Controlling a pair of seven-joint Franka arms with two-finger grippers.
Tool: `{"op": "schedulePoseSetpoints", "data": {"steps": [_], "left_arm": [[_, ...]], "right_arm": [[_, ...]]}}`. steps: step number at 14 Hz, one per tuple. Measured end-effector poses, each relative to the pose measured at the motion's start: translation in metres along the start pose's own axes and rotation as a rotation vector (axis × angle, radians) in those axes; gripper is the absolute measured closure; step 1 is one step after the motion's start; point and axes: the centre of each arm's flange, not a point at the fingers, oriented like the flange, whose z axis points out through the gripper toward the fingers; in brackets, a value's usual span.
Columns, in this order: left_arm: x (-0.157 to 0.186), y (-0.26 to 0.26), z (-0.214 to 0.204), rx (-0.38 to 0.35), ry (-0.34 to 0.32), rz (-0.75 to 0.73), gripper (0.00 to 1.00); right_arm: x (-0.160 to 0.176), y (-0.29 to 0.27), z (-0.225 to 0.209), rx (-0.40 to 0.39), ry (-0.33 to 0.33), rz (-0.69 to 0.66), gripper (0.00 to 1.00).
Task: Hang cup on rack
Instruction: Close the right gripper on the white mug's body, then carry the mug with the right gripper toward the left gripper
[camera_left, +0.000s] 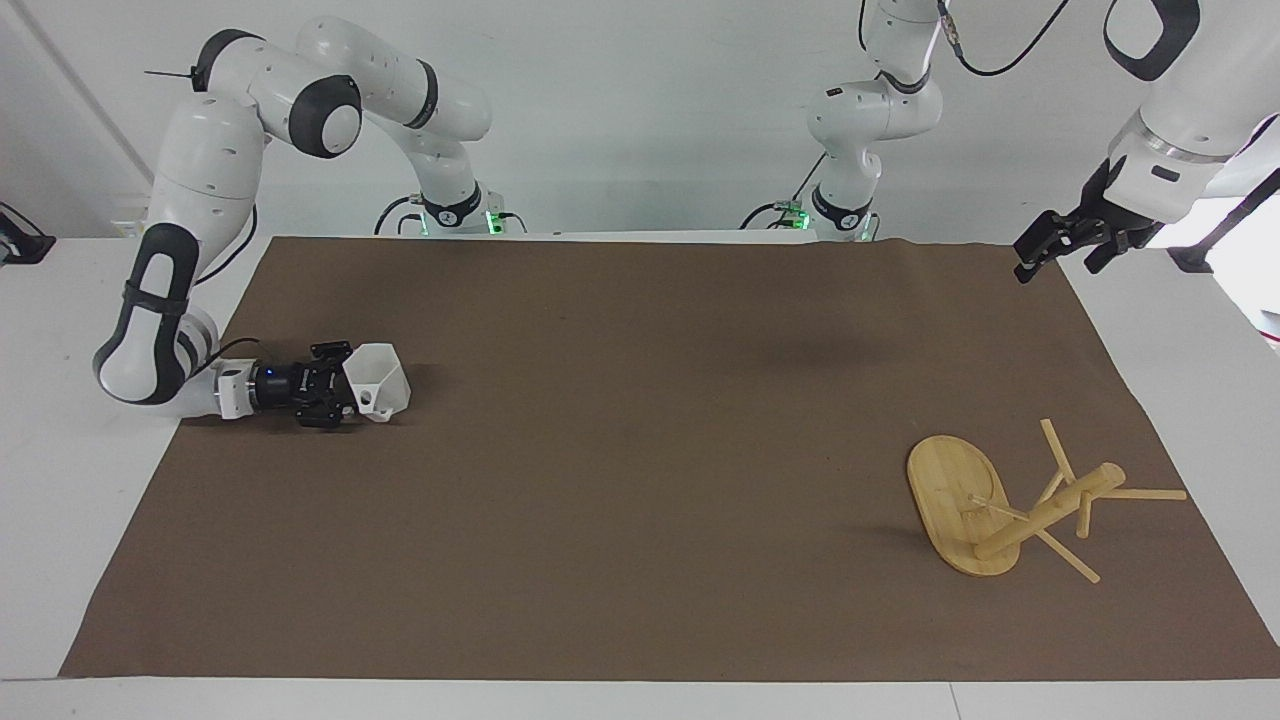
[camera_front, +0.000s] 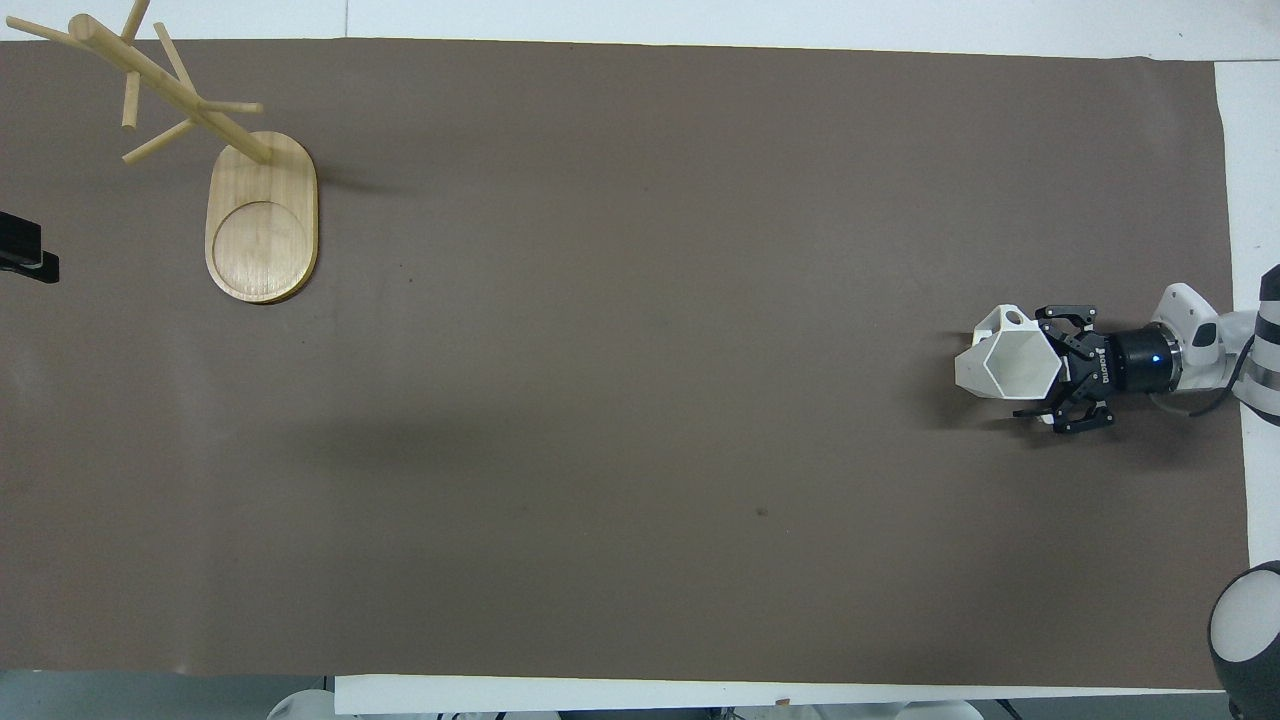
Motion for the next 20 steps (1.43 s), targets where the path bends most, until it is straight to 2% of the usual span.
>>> {"op": "schedulePoseSetpoints", "data": {"steps": [7,20], "left_arm": [[0.000,0.000,0.000,0.000,0.000,0.000,0.00],[0.000,0.000,0.000,0.000,0.000,0.000,0.00]], "right_arm": [[0.002,0.012,0.001,-0.092,0.027,-0.036,0.00],[-0.003,0.005,0.027,-0.070,0.057,-0.010,0.00]]}}
